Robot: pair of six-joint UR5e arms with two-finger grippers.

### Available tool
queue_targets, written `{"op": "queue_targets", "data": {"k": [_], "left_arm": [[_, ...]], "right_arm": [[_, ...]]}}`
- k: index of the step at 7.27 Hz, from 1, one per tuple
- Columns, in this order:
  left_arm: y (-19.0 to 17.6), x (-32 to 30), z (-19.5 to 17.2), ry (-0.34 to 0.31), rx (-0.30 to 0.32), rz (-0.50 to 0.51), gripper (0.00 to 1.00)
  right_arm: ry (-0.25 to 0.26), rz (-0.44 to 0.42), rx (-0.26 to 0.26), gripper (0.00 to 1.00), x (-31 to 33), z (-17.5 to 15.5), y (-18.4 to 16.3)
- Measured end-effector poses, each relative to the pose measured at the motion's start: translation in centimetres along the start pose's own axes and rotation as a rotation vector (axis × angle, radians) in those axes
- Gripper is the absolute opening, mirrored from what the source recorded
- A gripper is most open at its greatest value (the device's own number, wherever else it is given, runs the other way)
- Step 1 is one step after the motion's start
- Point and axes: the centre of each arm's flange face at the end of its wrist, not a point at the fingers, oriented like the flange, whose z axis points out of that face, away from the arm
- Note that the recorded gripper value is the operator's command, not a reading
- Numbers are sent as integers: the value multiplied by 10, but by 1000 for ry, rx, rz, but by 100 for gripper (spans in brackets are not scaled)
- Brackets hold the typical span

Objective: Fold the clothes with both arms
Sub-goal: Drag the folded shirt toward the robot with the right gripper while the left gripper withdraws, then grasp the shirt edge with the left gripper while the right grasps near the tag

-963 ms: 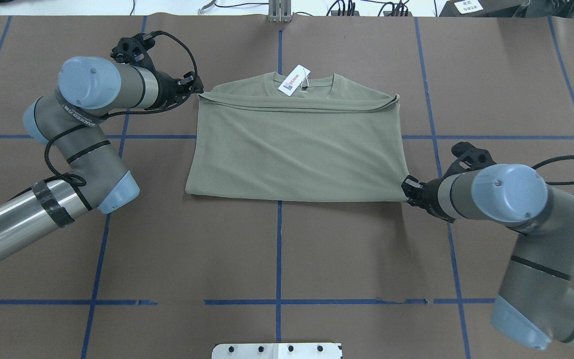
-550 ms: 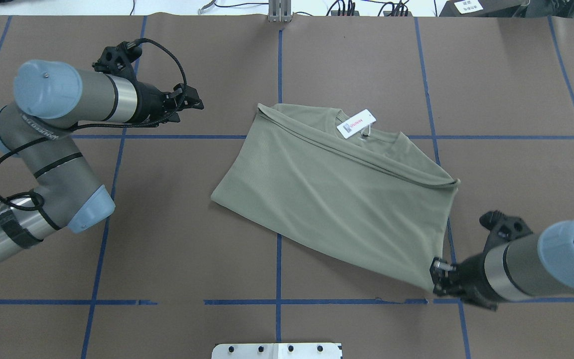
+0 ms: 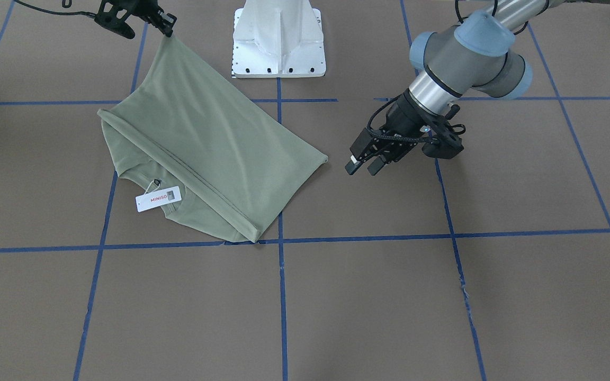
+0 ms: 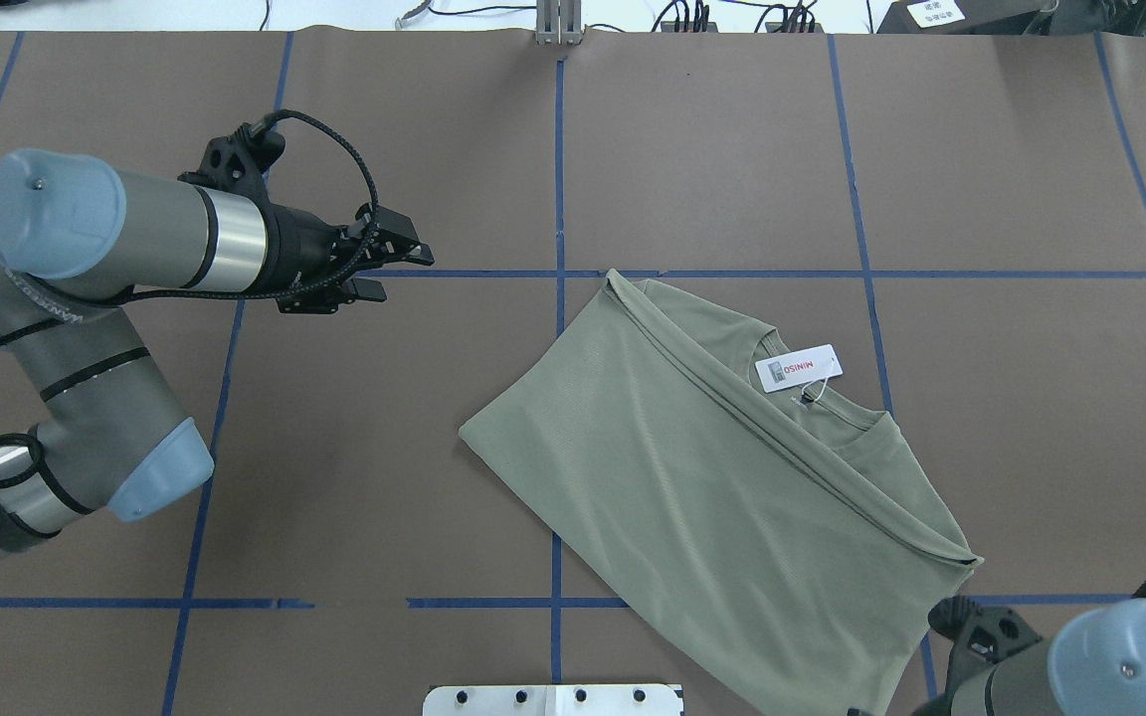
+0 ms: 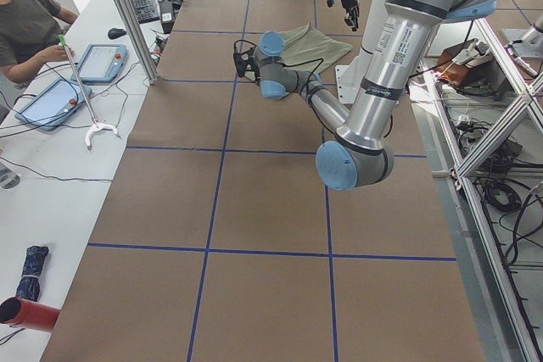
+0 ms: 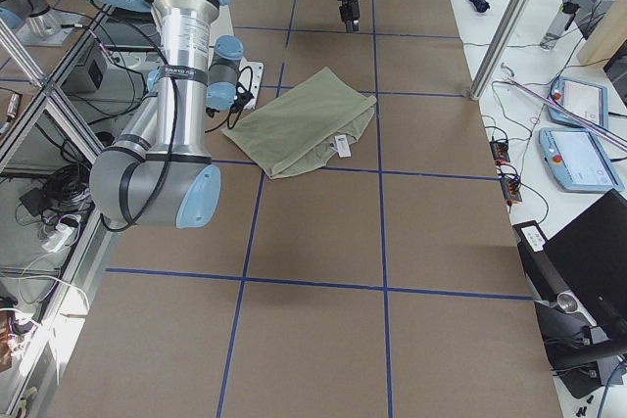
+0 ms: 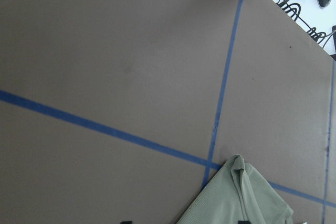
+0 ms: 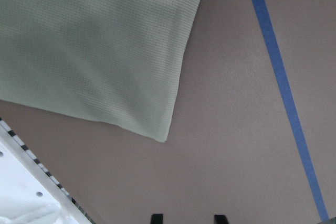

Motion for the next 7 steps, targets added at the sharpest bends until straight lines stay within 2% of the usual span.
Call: {"op": "queue_targets", "data": {"k": [1,2,3,5,6,7], "left_arm": [[14,-1,6,-5,-24,-28,80],[29,-5,17,-33,-47,-59,80],[45,-13,32,-86,-61,-89,79],[81,-31,66,-177,-75,-106,74],[91,-38,80,-202,-82,-106,70],[94,-42,89,-218,-83,-106,67]], "right_arm": [[0,-8,7,100,1,3,4],[-29,7,38,100,-4,-3,-5],[-87,48,89,100,-17,-20,-29],[-250,131,229,100,-63,-65,-102],[-305,121,294,100,-90,-80,-138],[-337,96,354,100,-114,-93,-170]]}}
